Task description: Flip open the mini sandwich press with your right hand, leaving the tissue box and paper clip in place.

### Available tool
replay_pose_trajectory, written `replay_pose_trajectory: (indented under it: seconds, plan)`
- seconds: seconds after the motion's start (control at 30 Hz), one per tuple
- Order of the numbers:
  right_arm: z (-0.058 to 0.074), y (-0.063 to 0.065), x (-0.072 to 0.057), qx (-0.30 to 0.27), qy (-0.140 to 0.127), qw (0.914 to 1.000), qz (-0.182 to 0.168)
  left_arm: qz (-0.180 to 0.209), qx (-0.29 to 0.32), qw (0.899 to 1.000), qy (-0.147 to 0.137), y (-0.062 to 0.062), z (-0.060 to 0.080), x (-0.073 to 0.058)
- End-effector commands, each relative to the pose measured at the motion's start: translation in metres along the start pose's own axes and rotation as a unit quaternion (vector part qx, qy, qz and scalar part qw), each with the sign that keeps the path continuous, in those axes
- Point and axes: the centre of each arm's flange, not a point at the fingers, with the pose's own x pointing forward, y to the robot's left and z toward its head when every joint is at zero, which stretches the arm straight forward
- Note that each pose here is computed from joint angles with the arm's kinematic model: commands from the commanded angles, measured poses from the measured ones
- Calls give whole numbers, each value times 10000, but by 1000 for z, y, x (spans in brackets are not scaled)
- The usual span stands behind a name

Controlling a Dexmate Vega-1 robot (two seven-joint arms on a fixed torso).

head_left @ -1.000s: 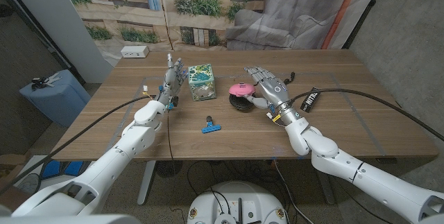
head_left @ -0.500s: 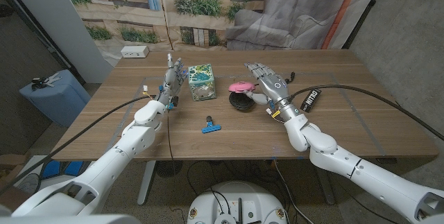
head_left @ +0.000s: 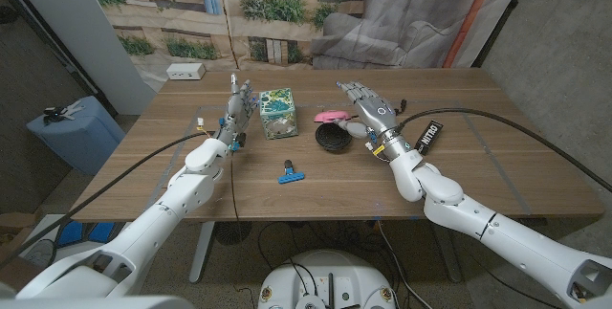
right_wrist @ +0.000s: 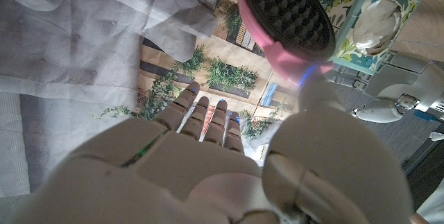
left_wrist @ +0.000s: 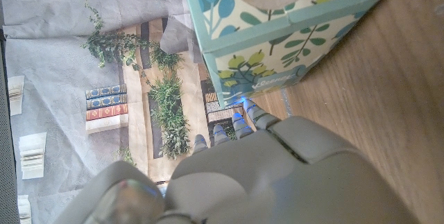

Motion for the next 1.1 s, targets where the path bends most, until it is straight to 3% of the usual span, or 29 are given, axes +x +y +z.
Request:
replay_pose_trajectory:
  seconds: [0.03,0.5,1.1]
  plan:
    - [-3,-9,16,135,22,9998,137,1,0,10000,-1,0,0,0]
    - [-9,-19,33,187,34,9990,411,1,0,10000,-2,0,0,0]
    - [-15,-28,50,309,82,9989,330,1,1,10000,0,0,0,0]
